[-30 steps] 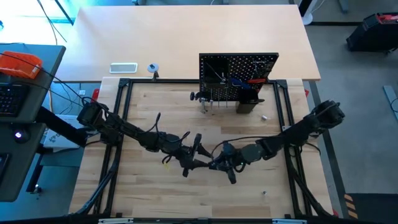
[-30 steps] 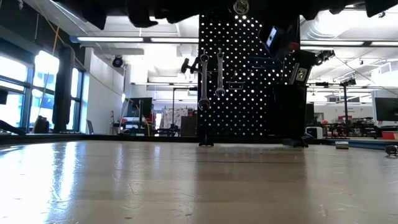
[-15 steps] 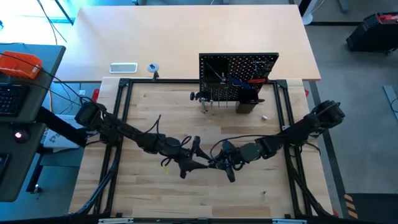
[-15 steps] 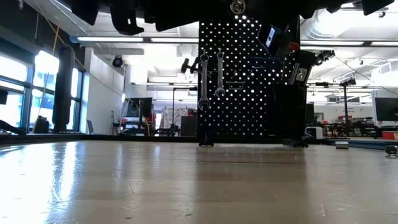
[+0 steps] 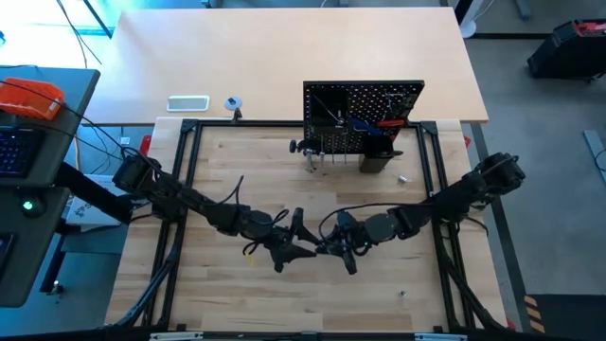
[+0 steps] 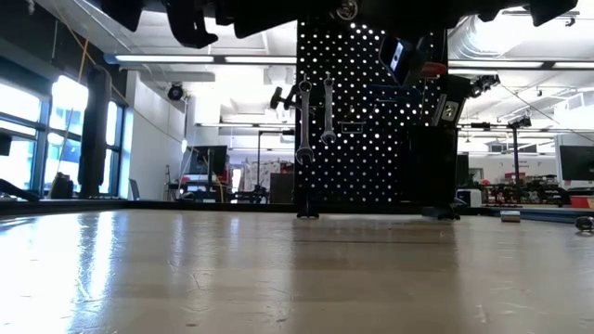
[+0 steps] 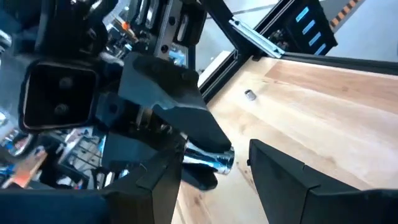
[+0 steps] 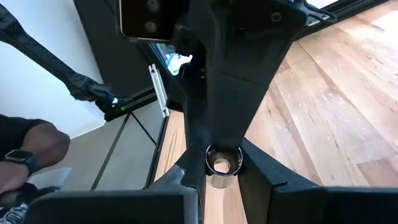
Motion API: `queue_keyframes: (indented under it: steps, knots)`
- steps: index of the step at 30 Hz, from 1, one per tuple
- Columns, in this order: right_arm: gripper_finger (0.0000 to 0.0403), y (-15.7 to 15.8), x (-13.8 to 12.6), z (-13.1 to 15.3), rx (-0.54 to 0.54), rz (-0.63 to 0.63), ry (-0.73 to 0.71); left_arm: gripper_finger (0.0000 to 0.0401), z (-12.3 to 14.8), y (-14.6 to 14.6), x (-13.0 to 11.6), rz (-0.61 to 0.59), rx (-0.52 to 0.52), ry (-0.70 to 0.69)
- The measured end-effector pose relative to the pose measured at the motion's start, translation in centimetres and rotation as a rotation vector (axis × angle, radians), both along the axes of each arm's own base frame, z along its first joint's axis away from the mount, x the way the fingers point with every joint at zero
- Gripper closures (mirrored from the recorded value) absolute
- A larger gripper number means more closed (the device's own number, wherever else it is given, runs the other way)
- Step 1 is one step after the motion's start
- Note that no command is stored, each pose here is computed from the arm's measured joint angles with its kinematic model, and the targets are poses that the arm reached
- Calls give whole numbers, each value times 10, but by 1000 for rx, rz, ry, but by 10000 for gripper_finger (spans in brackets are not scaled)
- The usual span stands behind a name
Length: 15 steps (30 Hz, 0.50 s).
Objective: Hang tools onto peg board
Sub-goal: Hang the silver socket onto the pegboard
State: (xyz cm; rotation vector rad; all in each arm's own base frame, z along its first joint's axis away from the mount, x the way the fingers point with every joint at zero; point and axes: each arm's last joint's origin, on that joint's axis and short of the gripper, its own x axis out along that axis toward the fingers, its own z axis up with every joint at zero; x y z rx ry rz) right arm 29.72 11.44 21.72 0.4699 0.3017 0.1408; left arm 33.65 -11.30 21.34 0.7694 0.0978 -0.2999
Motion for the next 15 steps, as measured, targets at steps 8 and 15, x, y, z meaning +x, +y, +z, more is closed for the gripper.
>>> queue_keyframes:
  steps: [8,15]
  knots:
    - [350,-4,2,3,18,-5,-28,222,1,-1,0,13,52,-18]
    - [350,-6,3,4,24,-15,-44,222,2,1,0,83,102,-38]
